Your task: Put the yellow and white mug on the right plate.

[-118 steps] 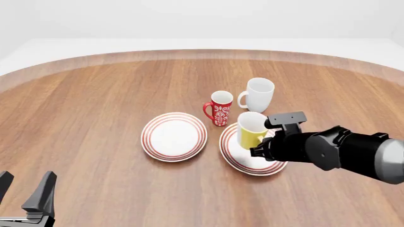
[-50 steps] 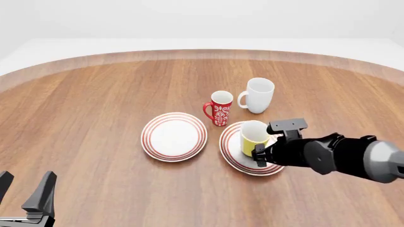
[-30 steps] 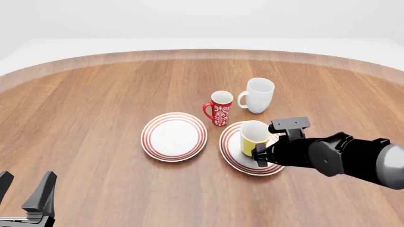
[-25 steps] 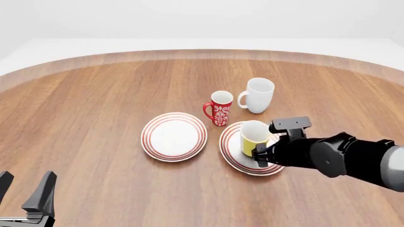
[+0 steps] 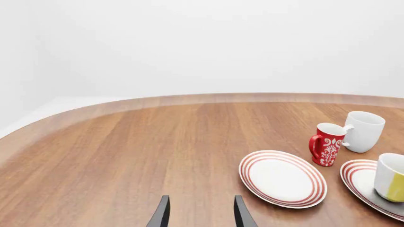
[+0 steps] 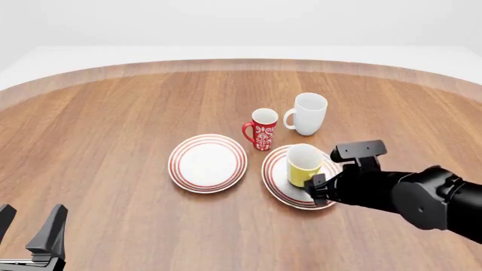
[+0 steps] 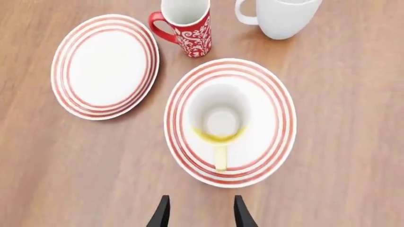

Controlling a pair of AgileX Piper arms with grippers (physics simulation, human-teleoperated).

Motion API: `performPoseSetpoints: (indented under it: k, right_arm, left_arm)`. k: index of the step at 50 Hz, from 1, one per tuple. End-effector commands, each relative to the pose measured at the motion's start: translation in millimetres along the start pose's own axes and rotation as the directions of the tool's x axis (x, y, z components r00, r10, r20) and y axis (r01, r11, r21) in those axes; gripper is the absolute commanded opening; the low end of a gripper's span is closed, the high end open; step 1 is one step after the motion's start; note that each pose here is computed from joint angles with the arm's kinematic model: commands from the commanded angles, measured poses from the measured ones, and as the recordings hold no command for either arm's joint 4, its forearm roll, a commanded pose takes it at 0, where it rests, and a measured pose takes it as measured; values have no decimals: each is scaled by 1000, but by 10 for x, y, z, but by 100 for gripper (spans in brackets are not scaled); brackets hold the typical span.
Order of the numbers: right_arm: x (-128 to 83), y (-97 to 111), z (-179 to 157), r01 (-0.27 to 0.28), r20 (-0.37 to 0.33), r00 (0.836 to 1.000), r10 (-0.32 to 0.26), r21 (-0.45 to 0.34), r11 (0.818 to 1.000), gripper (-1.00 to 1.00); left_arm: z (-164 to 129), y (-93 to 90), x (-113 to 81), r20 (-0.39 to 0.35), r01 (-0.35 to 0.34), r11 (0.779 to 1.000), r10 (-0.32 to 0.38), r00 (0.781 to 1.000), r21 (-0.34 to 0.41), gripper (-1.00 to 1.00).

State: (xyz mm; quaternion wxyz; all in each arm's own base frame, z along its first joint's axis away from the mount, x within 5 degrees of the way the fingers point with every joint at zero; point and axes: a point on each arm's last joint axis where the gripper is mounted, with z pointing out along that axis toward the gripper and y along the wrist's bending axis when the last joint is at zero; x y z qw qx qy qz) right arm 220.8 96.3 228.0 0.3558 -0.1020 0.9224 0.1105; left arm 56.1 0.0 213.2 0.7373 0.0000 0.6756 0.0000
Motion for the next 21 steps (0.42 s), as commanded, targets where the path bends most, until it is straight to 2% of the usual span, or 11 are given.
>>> performPoseSetpoints:
  k: [1, 21]
  right_arm:
    - [57, 33, -248, 6, 39, 999, -5, -22, 1000, 100]
    - [191, 63, -586, 12, 118, 993, -5, -63, 998, 100]
  left_arm:
    - [0, 0, 0, 0, 0, 1000, 0, 1000, 0, 100]
    - [0, 0, 0, 0, 0, 1000, 0, 1000, 0, 100]
